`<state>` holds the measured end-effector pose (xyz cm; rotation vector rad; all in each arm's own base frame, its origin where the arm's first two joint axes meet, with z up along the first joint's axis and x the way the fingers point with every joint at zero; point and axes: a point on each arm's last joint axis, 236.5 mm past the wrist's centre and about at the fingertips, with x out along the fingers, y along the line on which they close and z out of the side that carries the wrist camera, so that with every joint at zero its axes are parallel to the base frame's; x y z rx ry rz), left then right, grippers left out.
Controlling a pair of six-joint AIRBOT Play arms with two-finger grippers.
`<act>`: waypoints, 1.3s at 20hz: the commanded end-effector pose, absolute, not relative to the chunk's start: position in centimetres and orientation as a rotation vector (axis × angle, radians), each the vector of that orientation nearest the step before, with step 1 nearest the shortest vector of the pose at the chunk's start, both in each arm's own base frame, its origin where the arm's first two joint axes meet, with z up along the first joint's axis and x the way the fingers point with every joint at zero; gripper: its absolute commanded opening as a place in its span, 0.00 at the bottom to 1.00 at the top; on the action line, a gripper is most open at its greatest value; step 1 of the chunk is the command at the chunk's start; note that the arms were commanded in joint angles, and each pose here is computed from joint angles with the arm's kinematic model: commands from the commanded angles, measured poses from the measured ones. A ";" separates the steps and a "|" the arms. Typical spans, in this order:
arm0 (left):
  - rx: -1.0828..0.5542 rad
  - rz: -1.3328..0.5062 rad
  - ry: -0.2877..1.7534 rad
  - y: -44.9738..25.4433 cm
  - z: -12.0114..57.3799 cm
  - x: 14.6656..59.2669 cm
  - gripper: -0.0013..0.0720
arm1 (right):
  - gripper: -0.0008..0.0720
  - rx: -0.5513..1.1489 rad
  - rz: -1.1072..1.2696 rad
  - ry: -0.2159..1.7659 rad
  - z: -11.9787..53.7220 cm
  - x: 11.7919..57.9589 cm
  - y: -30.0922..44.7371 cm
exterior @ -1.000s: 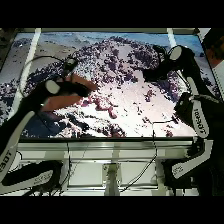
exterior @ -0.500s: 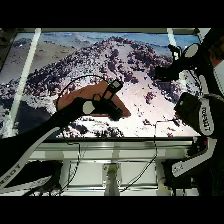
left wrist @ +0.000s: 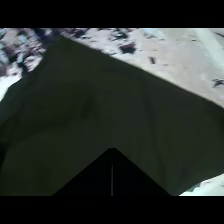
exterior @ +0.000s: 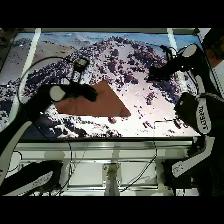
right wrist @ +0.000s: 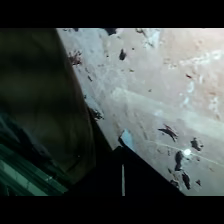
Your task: Fold the clothes and pants, and hang the long-sleeved shirts on hangers.
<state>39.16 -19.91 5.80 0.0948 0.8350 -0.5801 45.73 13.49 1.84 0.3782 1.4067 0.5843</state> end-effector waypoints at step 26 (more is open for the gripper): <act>-0.130 -0.148 0.785 1.0 5.8 44.0 0.03 | 0.02 0.135 0.907 1.357 -2.7 45.5 29.9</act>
